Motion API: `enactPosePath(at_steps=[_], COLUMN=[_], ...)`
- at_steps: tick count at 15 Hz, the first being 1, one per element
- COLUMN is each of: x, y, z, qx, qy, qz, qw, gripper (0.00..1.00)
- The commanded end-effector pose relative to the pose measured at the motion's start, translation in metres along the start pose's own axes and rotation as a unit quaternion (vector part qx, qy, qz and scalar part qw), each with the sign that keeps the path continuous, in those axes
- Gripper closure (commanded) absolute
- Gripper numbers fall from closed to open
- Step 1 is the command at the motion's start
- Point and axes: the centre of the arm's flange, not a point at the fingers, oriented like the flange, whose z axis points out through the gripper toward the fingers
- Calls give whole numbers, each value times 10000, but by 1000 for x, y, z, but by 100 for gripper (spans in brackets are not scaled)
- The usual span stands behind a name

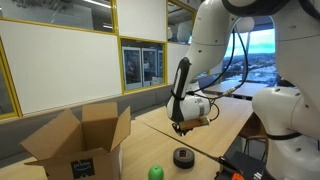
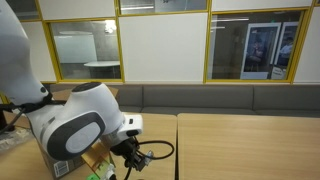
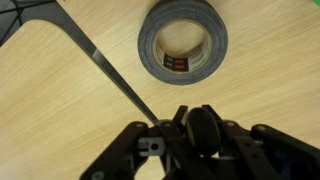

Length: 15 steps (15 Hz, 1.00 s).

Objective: Pick up the objects from the table and put them in the box.

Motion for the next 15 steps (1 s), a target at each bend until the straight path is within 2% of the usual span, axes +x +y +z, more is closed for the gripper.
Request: enactPosePath(at_steps=[1,8,15], x=[18,50,75], y=[-17,-72,-125], z=[-78,-134,-241], qx=[47,305,508], qy=[262,272,454], qz=[-136,-479,-832], qw=[9996,9980,9942], gripper=[82,82,82])
